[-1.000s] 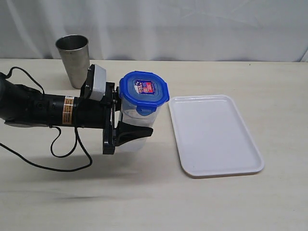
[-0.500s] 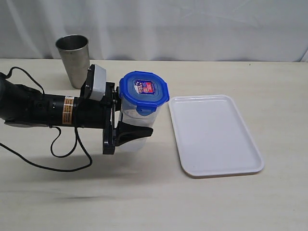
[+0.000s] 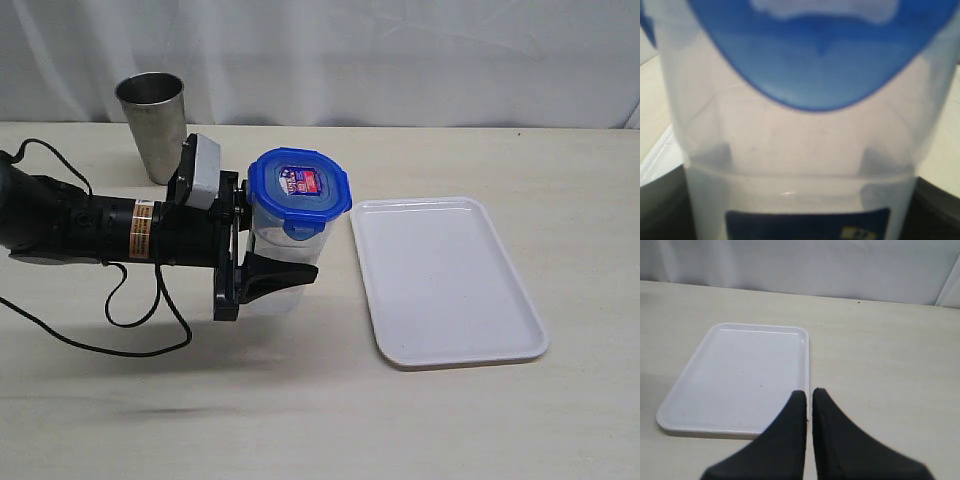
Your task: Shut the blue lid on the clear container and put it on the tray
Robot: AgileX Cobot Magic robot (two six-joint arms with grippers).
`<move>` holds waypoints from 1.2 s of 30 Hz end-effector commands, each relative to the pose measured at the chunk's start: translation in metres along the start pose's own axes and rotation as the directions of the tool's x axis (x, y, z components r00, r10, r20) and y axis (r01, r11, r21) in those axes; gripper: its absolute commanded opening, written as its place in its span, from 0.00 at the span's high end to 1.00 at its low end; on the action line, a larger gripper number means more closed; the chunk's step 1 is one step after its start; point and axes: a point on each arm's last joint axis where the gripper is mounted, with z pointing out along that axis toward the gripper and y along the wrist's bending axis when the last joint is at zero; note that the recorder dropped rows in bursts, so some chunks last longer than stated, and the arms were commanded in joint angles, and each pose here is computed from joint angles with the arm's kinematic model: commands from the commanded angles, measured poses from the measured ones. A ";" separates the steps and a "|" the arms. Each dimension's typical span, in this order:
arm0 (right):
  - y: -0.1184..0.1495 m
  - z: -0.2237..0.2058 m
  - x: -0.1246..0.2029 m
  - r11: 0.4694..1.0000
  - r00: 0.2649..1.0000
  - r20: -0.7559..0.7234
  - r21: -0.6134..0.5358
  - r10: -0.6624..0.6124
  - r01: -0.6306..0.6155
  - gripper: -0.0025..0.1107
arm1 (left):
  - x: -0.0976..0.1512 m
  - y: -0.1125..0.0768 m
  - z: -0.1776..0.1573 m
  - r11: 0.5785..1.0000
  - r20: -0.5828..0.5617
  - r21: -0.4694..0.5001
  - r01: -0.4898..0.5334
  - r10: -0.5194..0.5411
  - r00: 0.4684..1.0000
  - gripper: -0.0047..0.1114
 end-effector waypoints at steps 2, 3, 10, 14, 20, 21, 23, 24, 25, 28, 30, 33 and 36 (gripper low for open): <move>0.001 0.000 -0.001 1.000 0.999 0.019 -0.007 0.026 -0.026 0.94 | -0.010 0.000 0.000 1.000 0.049 0.004 -0.014 0.014 0.999 0.96; 0.001 0.000 -0.001 1.000 0.999 0.019 -0.007 0.026 -0.026 0.94 | -0.010 0.000 0.000 1.000 0.048 0.006 -0.015 0.014 0.999 0.96; 0.001 0.000 -0.001 1.000 0.999 0.019 -0.007 0.026 -0.026 0.94 | -0.010 0.000 0.000 1.000 0.048 0.006 -0.015 0.014 0.999 0.96; 0.001 0.000 -0.001 1.000 0.999 0.021 -0.007 0.026 -0.026 0.94 | -0.010 0.000 0.000 1.000 0.048 0.006 -0.015 0.014 0.999 0.96; 0.001 0.000 -0.001 1.000 1.000 0.017 -0.007 0.026 -0.026 0.94 | -0.010 0.000 0.000 1.000 0.048 0.006 -0.015 0.014 0.999 0.96; 0.001 0.000 -0.001 1.000 1.000 0.017 -0.007 0.026 -0.026 0.94 | -0.010 0.000 0.000 1.000 0.049 0.004 -0.014 0.014 0.999 0.96; 0.001 0.000 -0.001 1.000 1.000 0.017 -0.007 0.026 -0.026 0.94 | -0.010 0.000 0.000 1.000 0.050 0.003 -0.013 0.013 0.999 0.96; 0.001 0.000 -0.001 1.000 0.999 0.017 -0.007 0.028 -0.028 0.94 | -0.010 0.000 0.000 1.000 0.050 0.003 -0.013 0.013 0.999 0.96; 0.001 0.000 -0.001 0.999 0.999 0.019 -0.008 0.040 -0.039 0.94 | -0.010 0.000 0.000 1.000 0.050 0.003 -0.013 0.013 0.999 0.96; 0.000 0.000 -0.003 0.994 0.993 0.042 -0.010 0.113 -0.113 0.94 | -0.010 0.000 0.000 1.000 0.050 0.003 -0.013 0.013 0.999 0.96; 0.000 0.000 -0.005 0.992 0.990 0.066 -0.011 0.128 -0.128 0.94 | -0.010 0.000 0.000 1.000 0.050 0.003 -0.013 0.013 0.999 0.96; 0.000 0.000 -0.007 0.992 0.988 0.083 -0.012 0.128 -0.128 0.94 | -0.010 0.000 0.000 1.000 0.050 0.003 -0.013 0.013 0.999 0.96; 0.000 0.000 -0.007 0.992 0.988 0.083 -0.012 0.128 -0.128 0.94 | -0.010 0.000 0.000 1.000 0.050 0.003 -0.013 0.013 0.999 0.96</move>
